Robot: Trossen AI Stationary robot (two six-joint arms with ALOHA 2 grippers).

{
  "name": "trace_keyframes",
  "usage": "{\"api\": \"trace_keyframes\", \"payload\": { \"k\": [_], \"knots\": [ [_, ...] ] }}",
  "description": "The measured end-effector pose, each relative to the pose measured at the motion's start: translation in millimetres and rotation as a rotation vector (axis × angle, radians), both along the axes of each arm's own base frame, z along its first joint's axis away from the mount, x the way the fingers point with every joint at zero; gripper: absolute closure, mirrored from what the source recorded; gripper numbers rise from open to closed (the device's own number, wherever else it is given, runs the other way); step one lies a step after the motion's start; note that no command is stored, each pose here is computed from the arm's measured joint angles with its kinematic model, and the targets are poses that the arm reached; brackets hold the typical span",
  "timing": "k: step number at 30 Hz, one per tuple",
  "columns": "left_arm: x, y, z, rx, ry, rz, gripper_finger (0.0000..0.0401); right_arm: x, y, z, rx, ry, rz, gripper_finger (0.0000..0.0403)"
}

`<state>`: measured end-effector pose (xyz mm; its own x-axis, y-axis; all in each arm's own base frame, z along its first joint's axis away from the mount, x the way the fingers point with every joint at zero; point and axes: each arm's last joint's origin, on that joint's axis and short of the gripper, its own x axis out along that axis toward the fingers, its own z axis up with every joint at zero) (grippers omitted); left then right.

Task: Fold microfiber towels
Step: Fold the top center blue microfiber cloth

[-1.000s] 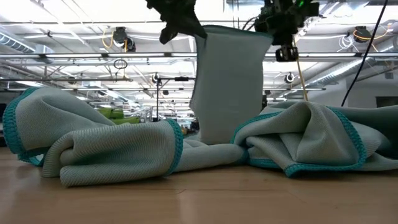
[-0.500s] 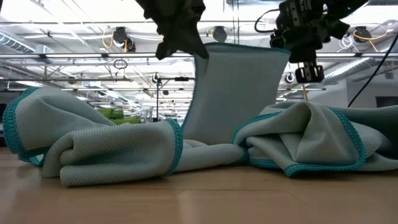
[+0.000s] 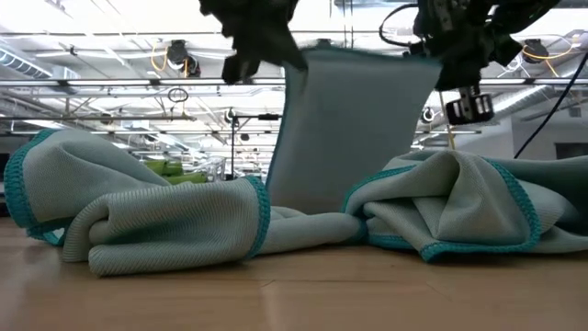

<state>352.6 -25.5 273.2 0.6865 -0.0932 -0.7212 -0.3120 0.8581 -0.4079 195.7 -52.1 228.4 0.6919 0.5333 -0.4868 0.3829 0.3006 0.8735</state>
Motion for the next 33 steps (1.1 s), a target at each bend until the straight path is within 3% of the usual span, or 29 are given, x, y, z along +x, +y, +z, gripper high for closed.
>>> {"api": "trace_keyframes", "payload": {
  "k": [4, 7, 16, 20, 25, 33],
  "knots": [
    [-3, -14, 3, 0.01, -0.006, -0.017, 0.0394, 3, 9, 2, 0.085, -0.005, 0.07, 0.0403],
    [-4, -15, 5, 0.058, -0.019, 0.012, 0.0396, 3, 9, 2, 0.071, -0.004, 0.063, 0.0403],
    [-7, 24, -5, 0.202, 0.055, 0.16, 0.0395, 8, -23, -13, -0.17, 0.004, -0.101, 0.0403],
    [-13, 46, -23, 0.208, 0.106, 0.215, 0.0395, 17, -42, -27, -0.253, -0.002, -0.141, 0.0403],
    [-19, 69, -48, 0.2, 0.09, 0.246, 0.0397, 22, -63, -44, -0.332, 0.032, -0.206, 0.0403],
    [-22, 92, -62, 0.222, -0.002, 0.281, 0.0396, 23, -96, -65, -0.371, 0.034, -0.286, 0.0403]
  ]
}}
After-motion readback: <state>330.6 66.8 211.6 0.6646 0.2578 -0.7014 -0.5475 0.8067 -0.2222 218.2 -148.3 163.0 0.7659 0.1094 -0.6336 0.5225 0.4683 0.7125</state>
